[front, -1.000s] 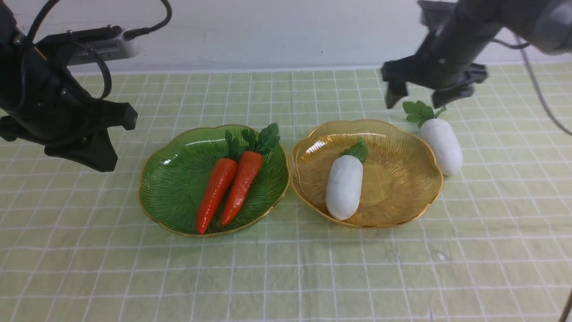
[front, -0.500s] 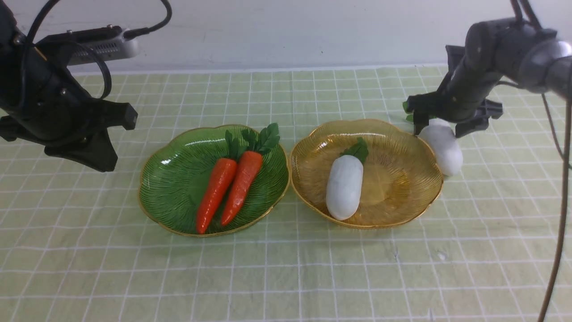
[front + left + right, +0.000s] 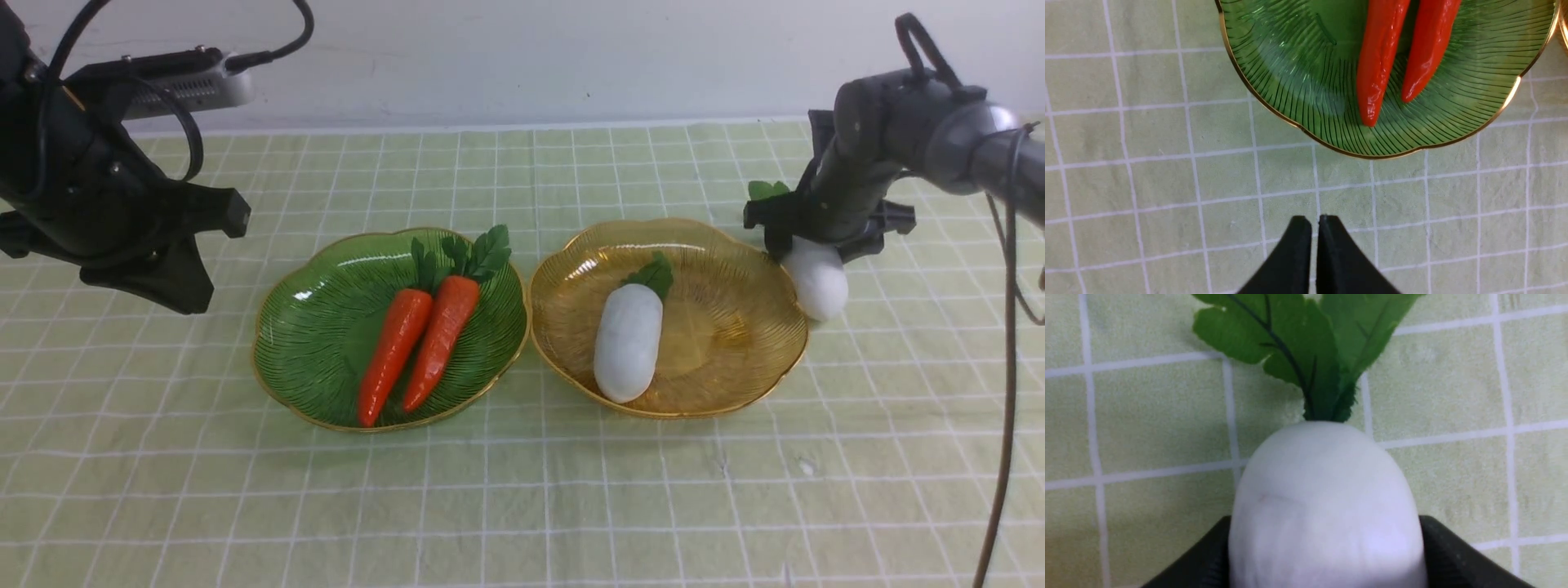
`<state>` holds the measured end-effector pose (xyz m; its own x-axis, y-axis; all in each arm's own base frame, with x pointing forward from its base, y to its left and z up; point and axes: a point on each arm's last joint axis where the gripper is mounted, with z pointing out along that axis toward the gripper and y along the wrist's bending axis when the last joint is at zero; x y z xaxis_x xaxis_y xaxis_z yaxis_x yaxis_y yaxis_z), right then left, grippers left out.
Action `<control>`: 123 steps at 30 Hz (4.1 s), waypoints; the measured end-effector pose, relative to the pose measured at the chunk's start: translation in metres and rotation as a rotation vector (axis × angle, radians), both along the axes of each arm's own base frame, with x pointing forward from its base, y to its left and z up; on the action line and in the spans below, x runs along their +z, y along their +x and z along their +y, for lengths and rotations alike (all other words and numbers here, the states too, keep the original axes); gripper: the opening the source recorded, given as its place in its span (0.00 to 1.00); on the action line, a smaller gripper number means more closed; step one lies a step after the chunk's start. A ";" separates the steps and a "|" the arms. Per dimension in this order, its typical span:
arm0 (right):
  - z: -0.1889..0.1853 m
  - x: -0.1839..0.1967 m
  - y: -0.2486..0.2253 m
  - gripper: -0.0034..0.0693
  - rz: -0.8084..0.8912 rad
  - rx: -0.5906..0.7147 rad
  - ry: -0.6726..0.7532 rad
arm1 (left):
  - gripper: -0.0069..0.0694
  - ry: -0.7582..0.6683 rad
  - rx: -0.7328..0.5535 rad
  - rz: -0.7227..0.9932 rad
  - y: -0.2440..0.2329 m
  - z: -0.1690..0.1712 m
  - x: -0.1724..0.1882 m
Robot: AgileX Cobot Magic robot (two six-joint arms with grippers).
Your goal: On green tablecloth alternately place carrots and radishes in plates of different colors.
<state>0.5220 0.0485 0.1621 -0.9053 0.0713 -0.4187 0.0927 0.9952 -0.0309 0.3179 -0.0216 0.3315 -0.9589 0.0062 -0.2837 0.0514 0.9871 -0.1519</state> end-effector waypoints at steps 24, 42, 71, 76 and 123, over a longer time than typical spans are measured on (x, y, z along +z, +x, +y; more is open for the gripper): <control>0.016 0.157 -0.062 0.70 -0.071 0.133 0.275 | 0.10 0.049 -0.002 -0.002 0.000 0.004 -0.001; 0.106 0.055 -0.078 0.81 0.229 0.278 0.248 | 0.10 0.068 -0.002 -0.003 0.000 0.006 -0.001; 0.006 0.276 -0.350 0.73 -0.356 0.415 0.072 | 0.10 0.093 -0.005 -0.003 0.000 0.008 -0.001; -0.025 0.249 -0.448 0.57 -0.701 0.413 0.080 | 0.10 0.097 -0.005 -0.003 0.000 0.008 -0.001; -0.042 0.149 -0.504 0.03 -1.370 0.397 0.089 | 0.10 0.101 -0.005 -0.004 0.000 0.009 -0.001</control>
<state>0.0180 0.0065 0.3113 0.2374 -0.0141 -0.9713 -0.2826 0.9557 -0.0830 0.3182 -0.0130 0.3305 -0.9577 0.0401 -0.2849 0.0571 0.9970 -0.0516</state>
